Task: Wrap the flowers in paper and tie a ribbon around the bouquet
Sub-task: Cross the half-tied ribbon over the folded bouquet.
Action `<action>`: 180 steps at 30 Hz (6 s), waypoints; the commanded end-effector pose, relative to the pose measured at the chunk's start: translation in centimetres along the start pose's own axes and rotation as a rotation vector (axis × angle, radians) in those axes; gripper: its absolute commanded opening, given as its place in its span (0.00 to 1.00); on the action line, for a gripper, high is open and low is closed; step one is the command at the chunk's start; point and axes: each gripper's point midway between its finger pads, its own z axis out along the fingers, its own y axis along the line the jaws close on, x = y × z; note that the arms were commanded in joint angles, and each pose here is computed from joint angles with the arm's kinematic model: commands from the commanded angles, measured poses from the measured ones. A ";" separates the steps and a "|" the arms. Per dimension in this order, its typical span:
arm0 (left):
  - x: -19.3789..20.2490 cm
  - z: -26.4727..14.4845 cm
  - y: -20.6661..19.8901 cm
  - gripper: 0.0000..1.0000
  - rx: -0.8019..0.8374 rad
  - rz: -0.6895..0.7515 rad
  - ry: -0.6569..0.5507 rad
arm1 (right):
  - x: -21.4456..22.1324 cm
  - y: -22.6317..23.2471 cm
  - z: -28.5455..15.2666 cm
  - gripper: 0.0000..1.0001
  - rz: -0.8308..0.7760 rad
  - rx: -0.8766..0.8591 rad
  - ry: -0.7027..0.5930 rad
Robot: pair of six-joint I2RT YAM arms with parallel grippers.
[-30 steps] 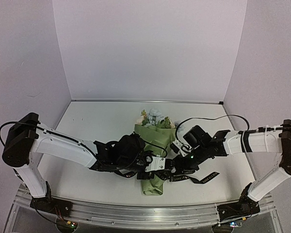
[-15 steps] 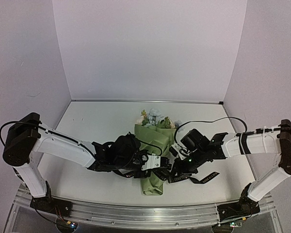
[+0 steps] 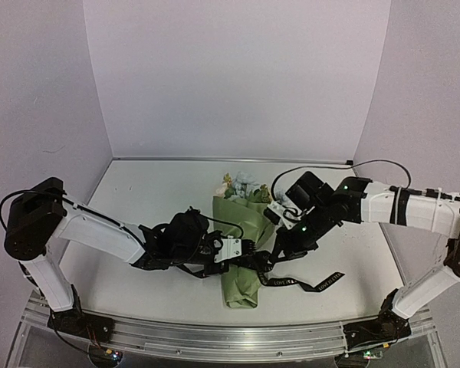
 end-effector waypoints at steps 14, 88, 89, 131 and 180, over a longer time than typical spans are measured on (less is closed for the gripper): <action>-1.3 -3.0 3.6 0.18 -0.246 0.107 -0.091 | -6.4 2.0 -0.9 0.03 0.008 0.023 0.107; -3.2 -4.0 5.4 0.00 -0.357 -0.328 -0.161 | -5.1 -0.1 -4.3 0.55 0.130 0.101 -0.115; -3.1 -4.2 5.5 0.00 -0.364 -0.346 -0.164 | -4.9 -0.3 -4.0 0.55 0.083 0.095 -0.150; -1.9 -5.3 7.8 0.00 -0.366 -0.471 -0.154 | 0.9 -0.7 5.7 0.27 -0.406 0.064 -0.174; -5.5 -7.2 2.1 0.02 -0.168 -0.374 -0.162 | -6.1 -3.1 7.4 0.00 0.237 0.192 -0.154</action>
